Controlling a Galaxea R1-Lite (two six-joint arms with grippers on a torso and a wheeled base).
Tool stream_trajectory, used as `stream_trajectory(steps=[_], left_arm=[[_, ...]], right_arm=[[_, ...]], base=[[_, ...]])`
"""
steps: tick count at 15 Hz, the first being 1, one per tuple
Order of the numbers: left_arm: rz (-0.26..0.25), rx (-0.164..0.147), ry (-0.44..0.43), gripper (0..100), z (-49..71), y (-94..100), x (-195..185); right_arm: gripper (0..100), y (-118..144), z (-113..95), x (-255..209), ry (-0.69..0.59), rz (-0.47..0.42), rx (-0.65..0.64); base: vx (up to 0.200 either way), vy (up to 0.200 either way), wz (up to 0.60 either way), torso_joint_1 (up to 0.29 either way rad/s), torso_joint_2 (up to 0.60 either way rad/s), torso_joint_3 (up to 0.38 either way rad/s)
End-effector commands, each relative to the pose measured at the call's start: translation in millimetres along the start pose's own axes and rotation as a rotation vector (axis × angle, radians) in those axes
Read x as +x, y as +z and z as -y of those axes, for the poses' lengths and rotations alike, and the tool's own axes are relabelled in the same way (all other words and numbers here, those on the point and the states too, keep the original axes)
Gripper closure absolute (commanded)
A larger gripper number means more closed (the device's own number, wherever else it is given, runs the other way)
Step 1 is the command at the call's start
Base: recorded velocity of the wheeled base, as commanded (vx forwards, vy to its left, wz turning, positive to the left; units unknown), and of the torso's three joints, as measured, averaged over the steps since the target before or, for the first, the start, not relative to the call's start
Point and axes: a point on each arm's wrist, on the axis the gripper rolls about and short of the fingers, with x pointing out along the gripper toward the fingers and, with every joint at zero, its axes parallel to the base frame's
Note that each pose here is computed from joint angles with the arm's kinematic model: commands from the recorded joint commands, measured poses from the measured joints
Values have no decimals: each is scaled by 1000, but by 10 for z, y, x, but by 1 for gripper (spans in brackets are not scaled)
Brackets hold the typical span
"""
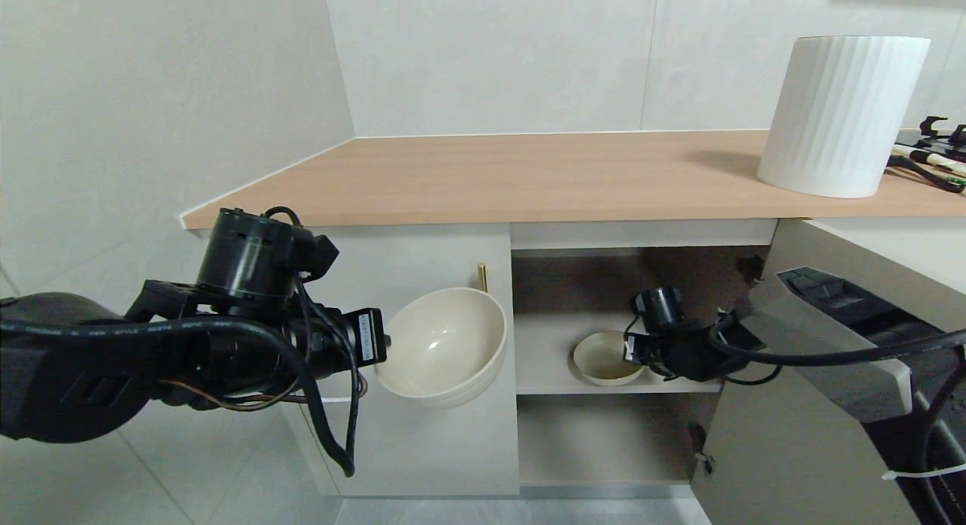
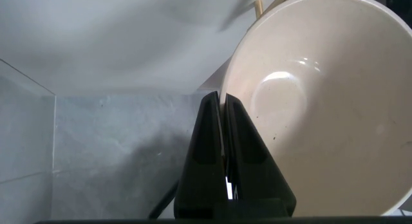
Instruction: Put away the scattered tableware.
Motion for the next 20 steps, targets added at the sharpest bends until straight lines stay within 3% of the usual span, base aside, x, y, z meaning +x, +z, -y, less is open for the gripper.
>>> stream_trajectory(steps=[1,10,11,16,19,20], left_arm=[[-3,-1,2,100,-1,-3,13],[-10,1,5,100,4,-16,42],[-12,1,5,100,3,-17,42],[-12,3,5,100,4,-16,50],[-24,7,10,100,18,-41,180],[-53,13,24,100,31,-67,298]], right_arm=[[100,-79,-6,131,-14,-5,-2],[100,29,-19,239,-26,48,42],[0,35,-20,234,-25,49,46],[0,143,-48,73,-11,65,77],[0,245,-38,-525,61,26,60],[0,279,-16,-992,203,-33,36]], base=[[0,0,0,0,0,0],[0,0,0,0,0,0],[0,0,0,0,0,0],[0,0,0,0,0,0],[0,0,0,0,0,0],[0,0,0,0,0,0]])
